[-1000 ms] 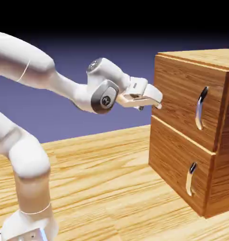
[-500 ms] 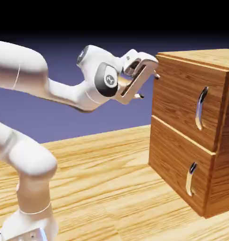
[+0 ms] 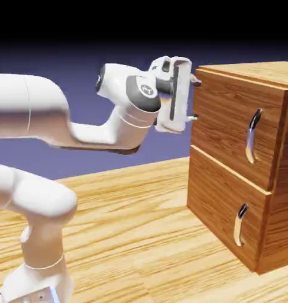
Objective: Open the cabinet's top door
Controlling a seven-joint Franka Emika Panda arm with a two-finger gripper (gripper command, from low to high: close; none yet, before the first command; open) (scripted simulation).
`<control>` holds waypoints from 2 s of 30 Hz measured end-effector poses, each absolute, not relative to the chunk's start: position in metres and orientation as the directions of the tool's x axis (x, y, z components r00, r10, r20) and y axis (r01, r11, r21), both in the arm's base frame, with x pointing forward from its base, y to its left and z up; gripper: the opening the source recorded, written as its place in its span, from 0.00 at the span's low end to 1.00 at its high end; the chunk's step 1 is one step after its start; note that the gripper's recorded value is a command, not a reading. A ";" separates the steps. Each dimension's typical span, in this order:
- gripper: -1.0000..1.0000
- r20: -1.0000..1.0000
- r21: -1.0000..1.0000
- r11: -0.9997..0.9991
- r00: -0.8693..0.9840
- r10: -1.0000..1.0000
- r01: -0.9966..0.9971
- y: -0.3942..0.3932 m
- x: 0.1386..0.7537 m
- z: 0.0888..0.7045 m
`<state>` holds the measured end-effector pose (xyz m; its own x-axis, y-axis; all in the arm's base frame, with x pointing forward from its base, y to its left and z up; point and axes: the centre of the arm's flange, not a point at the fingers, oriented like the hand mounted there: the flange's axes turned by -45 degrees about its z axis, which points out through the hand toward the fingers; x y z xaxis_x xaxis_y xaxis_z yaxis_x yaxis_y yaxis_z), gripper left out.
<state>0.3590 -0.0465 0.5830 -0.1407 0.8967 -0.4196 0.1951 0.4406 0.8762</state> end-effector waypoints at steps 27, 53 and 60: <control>0.50 -1.000 0.000 0.999 0.000 0.000 -0.048 -0.132 0.436 0.457; 0.00 -1.000 0.000 0.942 0.000 0.000 0.336 -0.053 0.356 0.457; 0.00 -1.000 0.000 0.876 0.000 0.000 0.482 -0.008 0.313 0.457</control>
